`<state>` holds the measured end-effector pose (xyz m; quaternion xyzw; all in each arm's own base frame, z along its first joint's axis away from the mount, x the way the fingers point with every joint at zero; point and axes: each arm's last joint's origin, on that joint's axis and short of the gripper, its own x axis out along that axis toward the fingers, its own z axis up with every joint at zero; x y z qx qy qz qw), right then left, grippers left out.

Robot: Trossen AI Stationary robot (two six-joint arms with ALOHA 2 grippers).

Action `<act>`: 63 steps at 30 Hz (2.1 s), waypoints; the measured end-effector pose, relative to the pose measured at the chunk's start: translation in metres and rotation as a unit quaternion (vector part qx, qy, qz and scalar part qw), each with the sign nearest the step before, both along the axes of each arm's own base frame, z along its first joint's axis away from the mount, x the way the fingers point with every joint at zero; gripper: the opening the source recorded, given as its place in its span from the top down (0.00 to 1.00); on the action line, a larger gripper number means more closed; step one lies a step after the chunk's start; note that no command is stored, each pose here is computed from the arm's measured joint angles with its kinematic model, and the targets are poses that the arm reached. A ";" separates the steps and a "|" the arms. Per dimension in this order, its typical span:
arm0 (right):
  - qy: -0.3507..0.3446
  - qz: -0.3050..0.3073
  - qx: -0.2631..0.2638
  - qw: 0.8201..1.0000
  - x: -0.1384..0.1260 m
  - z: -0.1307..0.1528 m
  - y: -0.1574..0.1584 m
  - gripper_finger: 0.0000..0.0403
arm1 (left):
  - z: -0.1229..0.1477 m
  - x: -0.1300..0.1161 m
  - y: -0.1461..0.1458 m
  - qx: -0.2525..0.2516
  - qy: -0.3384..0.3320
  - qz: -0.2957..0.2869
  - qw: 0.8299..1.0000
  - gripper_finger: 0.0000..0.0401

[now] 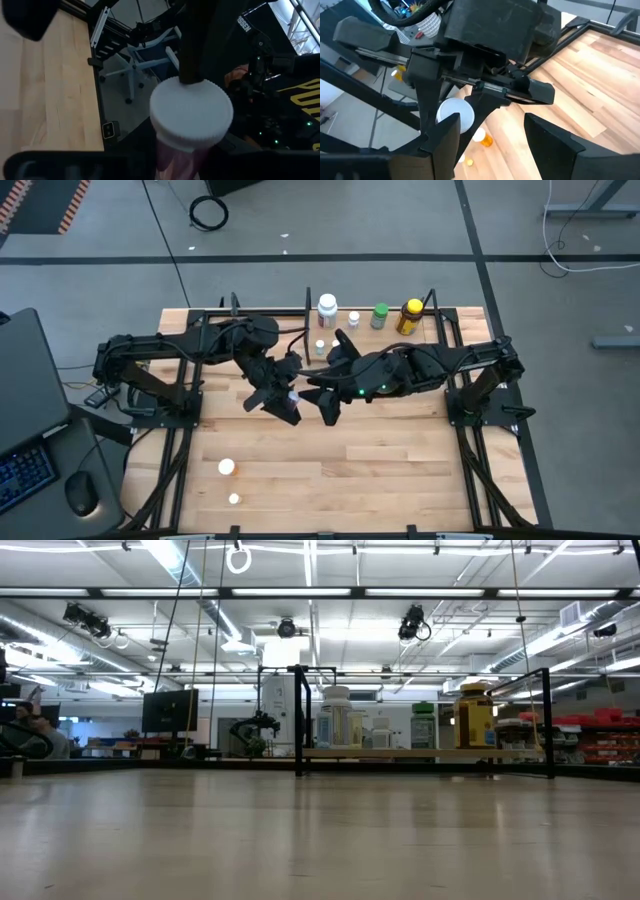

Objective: Pick and place medicine bottles onto shelf by color
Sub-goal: Put the pink pill bottle on the shelf

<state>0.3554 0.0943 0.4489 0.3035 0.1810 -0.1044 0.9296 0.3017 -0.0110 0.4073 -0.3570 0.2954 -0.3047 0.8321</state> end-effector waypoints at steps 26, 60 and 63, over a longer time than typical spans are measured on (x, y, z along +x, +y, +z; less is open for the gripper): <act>-0.001 0.026 0.030 0.999 -0.042 0.027 -0.008 0.43 | 0.000 0.000 0.001 0.000 0.000 0.006 1.000 0.75; -0.015 0.007 0.060 0.998 0.002 -0.003 0.024 0.25 | 0.000 0.001 0.001 0.002 0.001 0.012 1.000 0.76; -0.018 0.008 0.060 0.998 0.005 -0.004 0.024 0.26 | 0.000 0.001 0.001 0.002 0.002 0.012 1.000 0.75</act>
